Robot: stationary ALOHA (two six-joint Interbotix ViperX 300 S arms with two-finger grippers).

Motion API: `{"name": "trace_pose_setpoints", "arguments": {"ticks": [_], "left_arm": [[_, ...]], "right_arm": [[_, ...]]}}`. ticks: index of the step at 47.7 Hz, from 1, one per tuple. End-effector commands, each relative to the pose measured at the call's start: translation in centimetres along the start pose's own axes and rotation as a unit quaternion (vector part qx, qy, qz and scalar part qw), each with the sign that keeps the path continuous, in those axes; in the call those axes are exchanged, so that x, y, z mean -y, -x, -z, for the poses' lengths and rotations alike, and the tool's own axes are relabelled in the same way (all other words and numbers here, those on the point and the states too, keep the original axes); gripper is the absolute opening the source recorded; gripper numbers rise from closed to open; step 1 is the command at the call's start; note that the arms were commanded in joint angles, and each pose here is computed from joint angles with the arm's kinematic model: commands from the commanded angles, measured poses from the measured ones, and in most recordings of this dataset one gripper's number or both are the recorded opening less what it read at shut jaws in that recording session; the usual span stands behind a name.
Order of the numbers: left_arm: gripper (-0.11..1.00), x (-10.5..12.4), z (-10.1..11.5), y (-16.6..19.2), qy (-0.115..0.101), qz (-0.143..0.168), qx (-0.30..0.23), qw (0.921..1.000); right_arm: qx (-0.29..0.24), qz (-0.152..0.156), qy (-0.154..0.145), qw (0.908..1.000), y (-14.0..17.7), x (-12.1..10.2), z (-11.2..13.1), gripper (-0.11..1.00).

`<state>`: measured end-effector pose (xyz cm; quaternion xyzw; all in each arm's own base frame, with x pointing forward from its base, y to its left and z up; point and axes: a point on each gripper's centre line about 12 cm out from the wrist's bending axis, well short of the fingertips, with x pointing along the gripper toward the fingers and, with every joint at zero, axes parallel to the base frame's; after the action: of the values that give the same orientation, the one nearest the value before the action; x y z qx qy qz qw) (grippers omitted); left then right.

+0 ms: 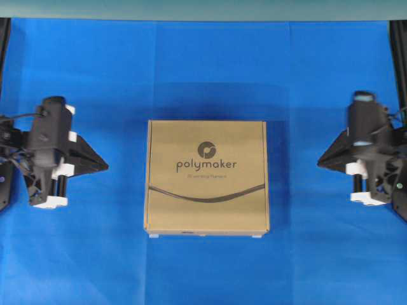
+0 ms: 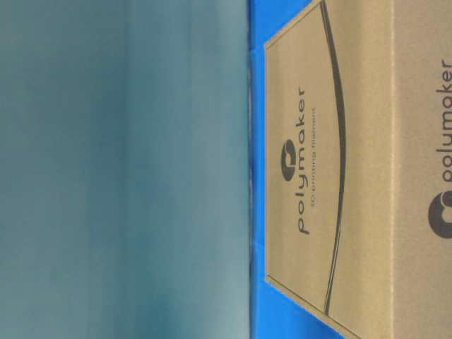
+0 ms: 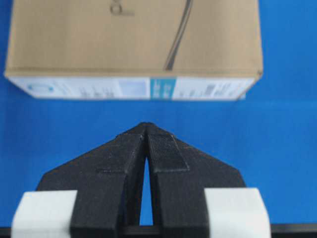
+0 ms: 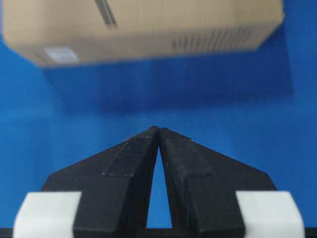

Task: Lift up the cardboard box by clamping it between your arms.
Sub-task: 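Raise both grippers and swing them inward toward the box sides, then press both grippers flat against the left and right box sides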

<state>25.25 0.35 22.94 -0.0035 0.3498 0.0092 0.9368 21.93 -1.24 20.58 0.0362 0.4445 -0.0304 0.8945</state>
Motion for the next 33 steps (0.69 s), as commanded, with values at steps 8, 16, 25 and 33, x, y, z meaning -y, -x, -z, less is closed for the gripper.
{"name": "trace_pose_setpoints", "arguments": {"ticks": [8,16,25,33], "left_arm": [[0.0,-0.7,0.4,-1.8,0.002,-0.011,-0.043,0.999],[0.16,-0.8,1.0,-2.8,0.003,-0.011,-0.064,0.9979],[0.71,-1.0,2.3,-4.5,0.013,-0.015,-0.096,0.9951],[0.88,-1.2,2.8,-6.2,0.011,-0.016,-0.117,0.9929]], "right_arm": [[-0.043,0.003,0.002,0.9991,-1.8,0.1,-0.8,0.06],[-0.081,0.004,0.003,0.9967,-3.2,0.1,-0.1,0.3],[-0.118,0.007,0.012,0.9929,-4.6,0.3,1.0,0.84],[-0.122,0.01,0.025,0.9922,-6.0,0.5,1.5,1.0]]}}
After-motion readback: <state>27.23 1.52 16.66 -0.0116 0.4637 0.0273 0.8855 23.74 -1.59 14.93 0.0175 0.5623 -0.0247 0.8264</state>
